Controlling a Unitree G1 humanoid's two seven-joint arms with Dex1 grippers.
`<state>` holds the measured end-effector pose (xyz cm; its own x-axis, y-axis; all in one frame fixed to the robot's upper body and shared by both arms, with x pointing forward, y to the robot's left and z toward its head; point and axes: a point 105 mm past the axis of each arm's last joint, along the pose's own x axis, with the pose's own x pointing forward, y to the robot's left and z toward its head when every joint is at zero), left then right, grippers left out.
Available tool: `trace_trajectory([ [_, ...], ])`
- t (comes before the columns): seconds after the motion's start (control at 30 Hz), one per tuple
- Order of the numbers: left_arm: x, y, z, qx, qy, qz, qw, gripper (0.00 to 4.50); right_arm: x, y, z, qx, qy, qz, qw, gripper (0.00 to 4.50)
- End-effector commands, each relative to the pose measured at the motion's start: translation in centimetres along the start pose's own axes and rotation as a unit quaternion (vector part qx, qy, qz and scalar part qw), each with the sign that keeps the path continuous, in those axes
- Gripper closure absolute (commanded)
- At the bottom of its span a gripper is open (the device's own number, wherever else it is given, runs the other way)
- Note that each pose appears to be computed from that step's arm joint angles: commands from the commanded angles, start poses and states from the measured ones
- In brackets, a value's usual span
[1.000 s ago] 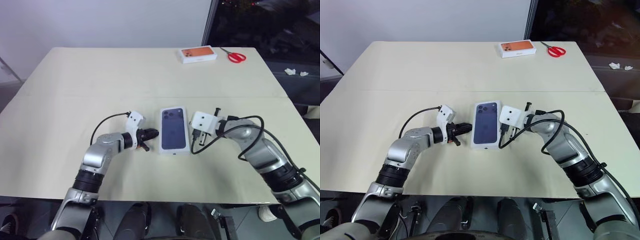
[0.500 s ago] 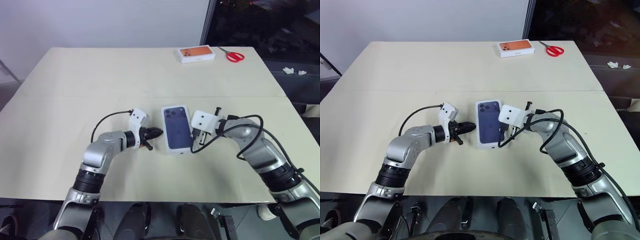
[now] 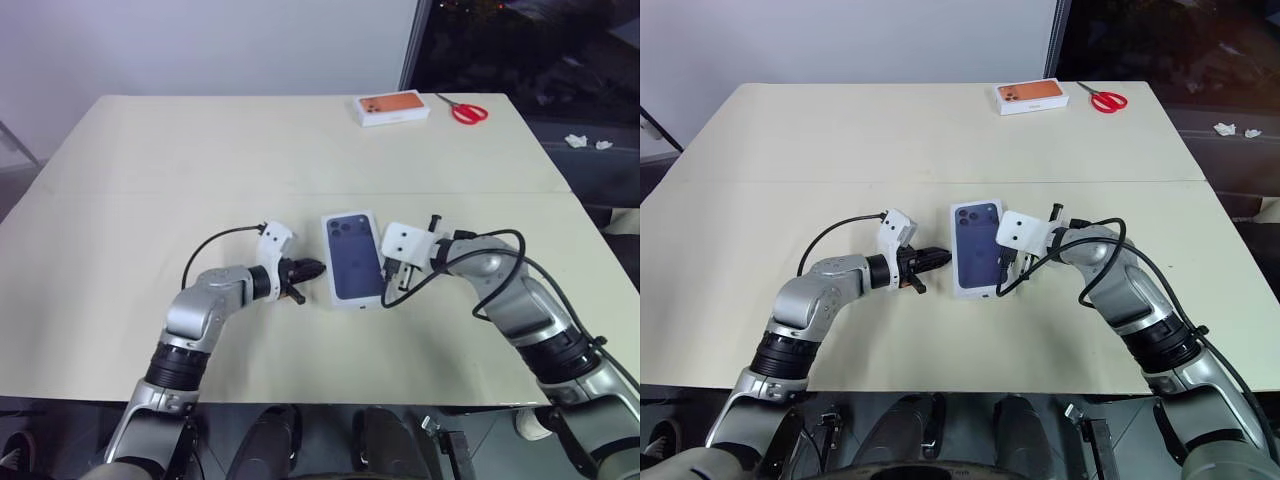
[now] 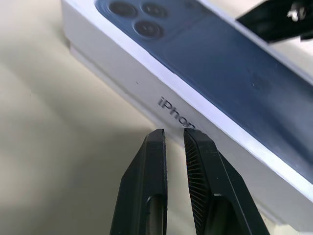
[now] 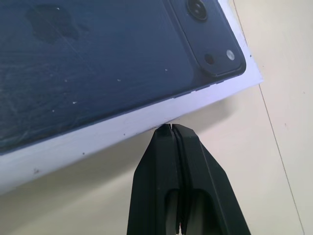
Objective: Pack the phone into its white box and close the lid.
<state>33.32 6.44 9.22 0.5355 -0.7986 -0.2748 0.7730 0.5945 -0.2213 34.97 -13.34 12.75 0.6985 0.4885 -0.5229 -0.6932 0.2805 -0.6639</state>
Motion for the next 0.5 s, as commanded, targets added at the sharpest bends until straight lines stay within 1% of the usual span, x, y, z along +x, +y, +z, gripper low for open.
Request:
trace_trajectory([
  [0.03,0.5,-1.1,1.1,0.023,-0.019,-0.020,0.999,3.81,-0.2,0.3,1.1,-0.014,-0.021,0.006,1.000,4.46],
  [0.1,0.5,-1.2,1.0,0.025,-0.019,-0.022,0.999,3.81,-0.2,0.5,0.9,-0.014,-0.017,0.009,1.000,4.46],
  [0.27,0.4,-1.0,2.2,0.019,-0.042,-0.018,0.999,3.81,-0.1,0.4,0.6,-0.017,-0.008,0.008,1.000,4.46],
  [0.5,0.2,-0.9,2.3,0.015,-0.046,-0.019,0.999,3.81,0.4,0.6,1.4,-0.014,-0.020,0.009,1.000,4.46],
])
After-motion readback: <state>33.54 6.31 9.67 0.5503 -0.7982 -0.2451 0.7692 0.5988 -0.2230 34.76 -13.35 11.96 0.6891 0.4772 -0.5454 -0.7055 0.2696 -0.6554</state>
